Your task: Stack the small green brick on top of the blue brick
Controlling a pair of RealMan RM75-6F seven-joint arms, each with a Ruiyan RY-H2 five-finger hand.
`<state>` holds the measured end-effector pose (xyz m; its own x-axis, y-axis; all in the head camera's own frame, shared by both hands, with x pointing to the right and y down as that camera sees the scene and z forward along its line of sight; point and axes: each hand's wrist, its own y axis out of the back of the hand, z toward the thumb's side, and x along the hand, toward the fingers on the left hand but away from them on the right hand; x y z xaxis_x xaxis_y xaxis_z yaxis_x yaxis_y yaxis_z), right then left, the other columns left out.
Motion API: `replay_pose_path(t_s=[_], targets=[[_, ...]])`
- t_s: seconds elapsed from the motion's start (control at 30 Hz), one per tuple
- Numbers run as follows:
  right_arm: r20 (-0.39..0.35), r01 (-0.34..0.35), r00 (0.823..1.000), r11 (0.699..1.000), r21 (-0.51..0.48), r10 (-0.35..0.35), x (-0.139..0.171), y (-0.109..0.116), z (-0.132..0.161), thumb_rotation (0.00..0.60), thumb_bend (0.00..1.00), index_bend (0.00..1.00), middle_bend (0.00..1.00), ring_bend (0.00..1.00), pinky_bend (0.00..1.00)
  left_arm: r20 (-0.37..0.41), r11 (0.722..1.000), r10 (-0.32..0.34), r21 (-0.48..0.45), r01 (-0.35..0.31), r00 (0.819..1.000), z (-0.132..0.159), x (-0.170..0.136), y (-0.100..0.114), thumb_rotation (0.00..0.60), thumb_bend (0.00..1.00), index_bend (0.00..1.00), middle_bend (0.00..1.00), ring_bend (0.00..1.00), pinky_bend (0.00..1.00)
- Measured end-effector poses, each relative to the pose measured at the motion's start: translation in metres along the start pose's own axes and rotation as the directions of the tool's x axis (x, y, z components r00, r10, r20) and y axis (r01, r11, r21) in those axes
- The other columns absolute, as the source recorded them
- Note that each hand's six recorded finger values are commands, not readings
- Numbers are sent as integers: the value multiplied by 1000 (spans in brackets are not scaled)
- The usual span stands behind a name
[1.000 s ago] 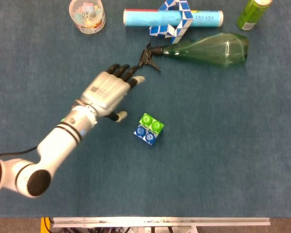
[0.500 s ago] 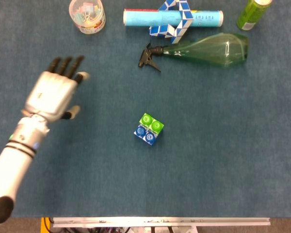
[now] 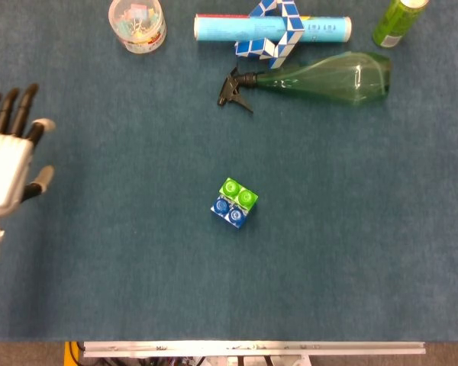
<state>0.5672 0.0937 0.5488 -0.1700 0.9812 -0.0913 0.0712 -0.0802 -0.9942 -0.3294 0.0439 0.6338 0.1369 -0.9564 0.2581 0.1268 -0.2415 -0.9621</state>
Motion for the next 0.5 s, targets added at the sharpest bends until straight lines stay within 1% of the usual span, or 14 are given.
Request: replay_pose_path(t_s=[0.1,0.3,0.4,0.5], targets=[[-7,14,1000,1000,2,-14,3,2,3,600,122,75,107,64,254,-19,1000,10,-8,-10,1000,-11,-6,-6,600,261,322,43,0,73],[-17,55,998,998,-1,-55,11,9,6,600,122,75,110,64,254,-62,999,22,-45,-25,998,-31,-8,-18,600,262,330,45,0,73],[-18,54,998,999,0,-54,12,8,6,600,122,75,111,64,254,-73,998,30,-52,-34,997,-37,-6,-21,600,261,334,48,0,73],[-13,36,999,999,5,-36,9,4,5,600,123,75,111,64,254,-77,998,29,-61,-34,997,-40,-6,-23,600,261,338,49,0,73]])
